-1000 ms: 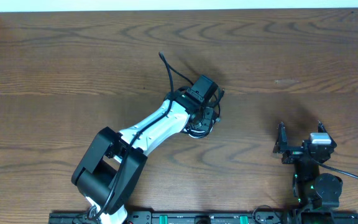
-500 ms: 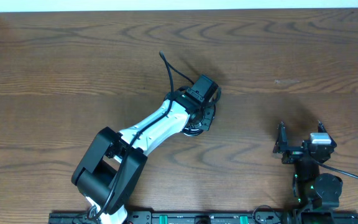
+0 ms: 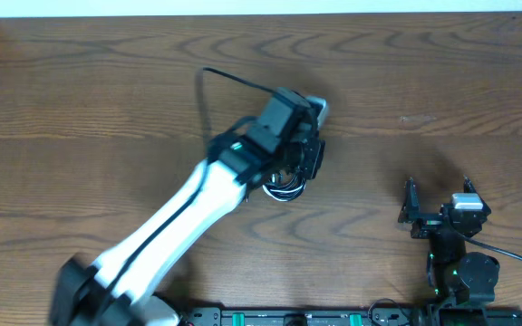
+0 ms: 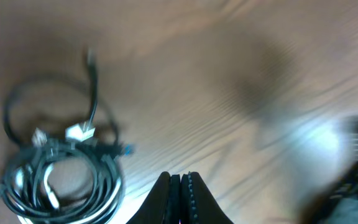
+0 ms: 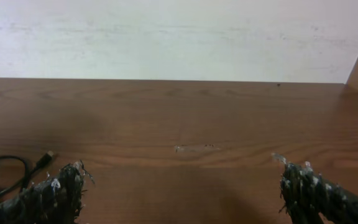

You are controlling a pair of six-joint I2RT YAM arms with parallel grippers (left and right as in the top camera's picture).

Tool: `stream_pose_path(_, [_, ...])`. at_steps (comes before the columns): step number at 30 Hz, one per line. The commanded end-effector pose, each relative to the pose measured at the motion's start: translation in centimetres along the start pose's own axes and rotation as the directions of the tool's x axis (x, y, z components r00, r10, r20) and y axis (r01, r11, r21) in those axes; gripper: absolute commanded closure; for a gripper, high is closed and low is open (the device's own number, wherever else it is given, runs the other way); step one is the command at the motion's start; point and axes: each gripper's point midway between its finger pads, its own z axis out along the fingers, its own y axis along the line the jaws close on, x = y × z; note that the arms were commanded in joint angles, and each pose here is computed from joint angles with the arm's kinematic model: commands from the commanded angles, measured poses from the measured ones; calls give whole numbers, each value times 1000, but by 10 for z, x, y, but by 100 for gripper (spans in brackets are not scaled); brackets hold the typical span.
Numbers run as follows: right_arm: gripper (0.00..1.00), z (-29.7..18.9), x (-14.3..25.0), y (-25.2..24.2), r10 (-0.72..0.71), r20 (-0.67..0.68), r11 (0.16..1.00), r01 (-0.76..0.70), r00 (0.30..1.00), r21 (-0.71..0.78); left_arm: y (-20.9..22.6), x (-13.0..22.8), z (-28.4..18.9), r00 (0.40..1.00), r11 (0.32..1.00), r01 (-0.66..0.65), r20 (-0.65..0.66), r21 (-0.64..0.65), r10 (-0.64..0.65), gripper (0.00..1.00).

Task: Untangle cables
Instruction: 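Lower the left gripper and pinch a black cable from the bundle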

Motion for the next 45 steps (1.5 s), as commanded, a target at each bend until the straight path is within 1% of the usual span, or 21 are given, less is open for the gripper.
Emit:
stream_pose_path(1, [1,0,0,0,10,2,1000,-10,1000,2,-21,-21,-43,993,999,-34,113,35,30,92])
stream_pose_path(2, [1,0,0,0,10,2,1000,-10,1000,2,-18,-23,-50,990,999,-33,134,6,32,92])
stream_pose_path(3, [1,0,0,0,10,2,1000,-10,1000,2,-13,-23,-54,989,999,-27,142,-29,31,85])
stream_pose_path(5, [1,0,0,0,10,2,1000,-10,1000,2,-2,-18,-53,992,997,-13,124,-82,23,67])
stream_pose_path(7, [1,0,0,0,10,2,1000,-10,1000,2,8,-6,-43,997,993,0,74,-115,9,45])
stream_pose_path(8, [1,0,0,0,10,2,1000,-10,1000,2,12,-1,-37,999,992,5,48,-124,1,37])
stream_pose_path(9, [1,0,0,0,10,2,1000,-10,1000,2,18,7,-28,1000,991,10,15,-136,-9,33])
stream_pose_path(10, [1,0,0,0,10,2,1000,-10,1000,2,25,15,-16,999,988,12,-31,-157,-17,32])
stream_pose_path(13, [1,0,0,0,10,2,1000,-10,1000,2,52,31,11,993,967,18,-107,-254,-47,32])
stream_pose_path(21, [1,0,0,0,10,2,1000,-10,1000,2,102,71,63,961,914,-5,-255,-405,-107,31])
stream_pose_path(24, [1,0,0,0,10,2,1000,-10,1000,3,108,81,72,950,909,-10,-289,-417,-122,31])
stream_pose_path(27, [1,0,0,0,10,2,1000,-10,1000,2,105,90,80,937,923,0,-322,-384,-134,31])
stream_pose_path(29, [1,0,0,0,10,2,1000,-10,1000,2,102,94,84,929,936,-24,-353,-350,-109,31])
stream_pose_path(32, [1,0,0,0,10,2,1000,-10,1000,2,104,98,86,921,940,-73,-384,-332,-64,31])
stream_pose_path(36, [1,0,0,0,10,2,1000,-10,1000,2,106,102,90,917,940,-75,-393,-334,-66,31])
stream_pose_path(41, [1,0,0,0,10,2,1000,-10,1000,2,111,109,96,906,938,-75,-415,-340,-78,40])
stream_pose_path(42, [1,0,0,0,10,2,1000,-10,1000,2,112,111,97,904,937,-75,-420,-341,-80,43])
stream_pose_path(43, [1,0,0,0,10,2,1000,-10,1000,2,113,113,98,902,937,-75,-424,-342,-82,47])
stream_pose_path(45, [1,0,0,0,10,2,1000,-10,1000,2,113,113,100,901,936,-73,-424,-343,-85,62])
